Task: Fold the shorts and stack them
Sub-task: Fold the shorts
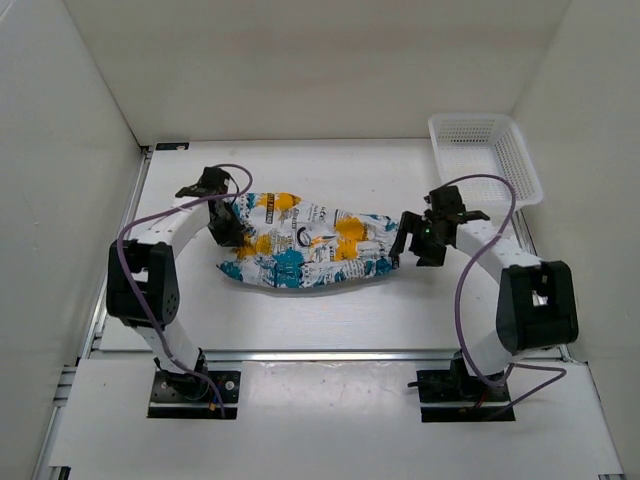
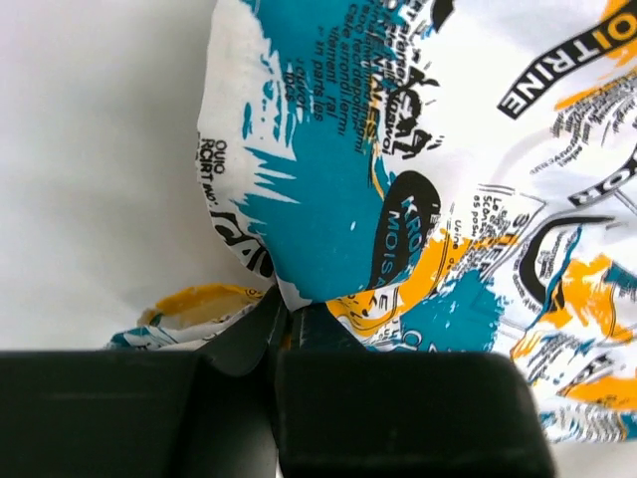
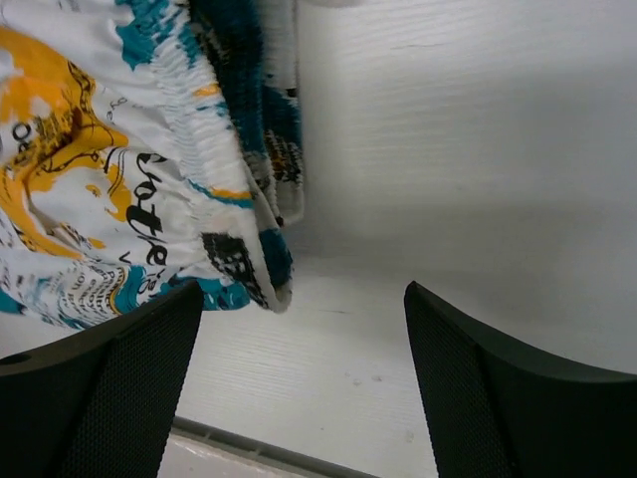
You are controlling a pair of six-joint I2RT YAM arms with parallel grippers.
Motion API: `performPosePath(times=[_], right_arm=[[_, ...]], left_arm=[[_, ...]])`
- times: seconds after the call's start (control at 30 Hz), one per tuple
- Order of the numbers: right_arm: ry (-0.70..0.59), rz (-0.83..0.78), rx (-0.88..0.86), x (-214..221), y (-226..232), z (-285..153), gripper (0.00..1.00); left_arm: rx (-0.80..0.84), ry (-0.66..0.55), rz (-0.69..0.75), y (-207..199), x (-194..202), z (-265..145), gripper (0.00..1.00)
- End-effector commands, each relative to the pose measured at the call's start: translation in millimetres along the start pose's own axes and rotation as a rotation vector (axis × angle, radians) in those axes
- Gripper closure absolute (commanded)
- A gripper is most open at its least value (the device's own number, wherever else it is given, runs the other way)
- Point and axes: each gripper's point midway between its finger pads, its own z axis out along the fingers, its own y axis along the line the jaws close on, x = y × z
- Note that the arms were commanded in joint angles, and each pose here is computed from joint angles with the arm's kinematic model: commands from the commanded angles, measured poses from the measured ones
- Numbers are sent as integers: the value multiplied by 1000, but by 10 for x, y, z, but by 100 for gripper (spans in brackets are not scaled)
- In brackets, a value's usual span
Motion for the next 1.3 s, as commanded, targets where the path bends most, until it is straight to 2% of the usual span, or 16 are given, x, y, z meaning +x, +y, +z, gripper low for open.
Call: performPosePath(times=[0.0, 0.13, 0.23, 0.27, 0.37, 0.4, 0.53, 0.7, 0.83, 0.93, 0.97, 1.0, 1.03, 1.07, 1.17, 1.27], right_arm=[[-37, -85, -71, -236, 291, 85, 12], [-31, -81, -56, -318, 336, 293, 7], [-12, -82, -48, -351, 366, 543, 16], [-1, -78, -48, -321, 380, 604, 28], [17, -73, -52, -295, 456, 744, 50], [12, -85, -36, -282, 464, 757, 68], [-5, -62, 9, -248, 381, 657, 99], [10, -62, 108, 65, 88, 378, 99], [8, -69, 182, 349, -152, 60, 99], [11, -69, 198, 531, -261, -57, 99], [20, -68, 203, 586, -288, -83, 92], [16, -68, 201, 625, -306, -104, 79], [23, -68, 166, 632, -243, -95, 40], [22, -54, 166, 632, -237, -94, 22], [27, -27, 171, 652, -237, -98, 8], [38, 4, 161, 628, -252, -30, 7]], left_arm=[[-42, -4, 47, 31, -146, 43, 90], [-55, -6, 57, 43, -224, 77, 90], [-61, -8, 49, 89, -282, 94, 90], [-67, 0, 58, 106, -264, 90, 90], [-71, -1, 59, 132, -303, 107, 90], [-74, -3, 49, 164, -327, 106, 90], [-69, 3, 71, 208, -312, 89, 90], [-58, 26, 70, 306, -94, 1, 90], [-3, 55, 83, 323, 363, -196, 90], [73, 83, 114, 246, 667, -335, 60], [96, 93, 126, 209, 730, -366, 42], [122, 98, 136, 154, 763, -405, 16], [122, 98, 136, 154, 763, -405, 8], [126, 99, 159, 146, 792, -434, 4], [89, 74, 168, 155, 682, -434, 0], [85, 65, 168, 91, 584, -416, 13]])
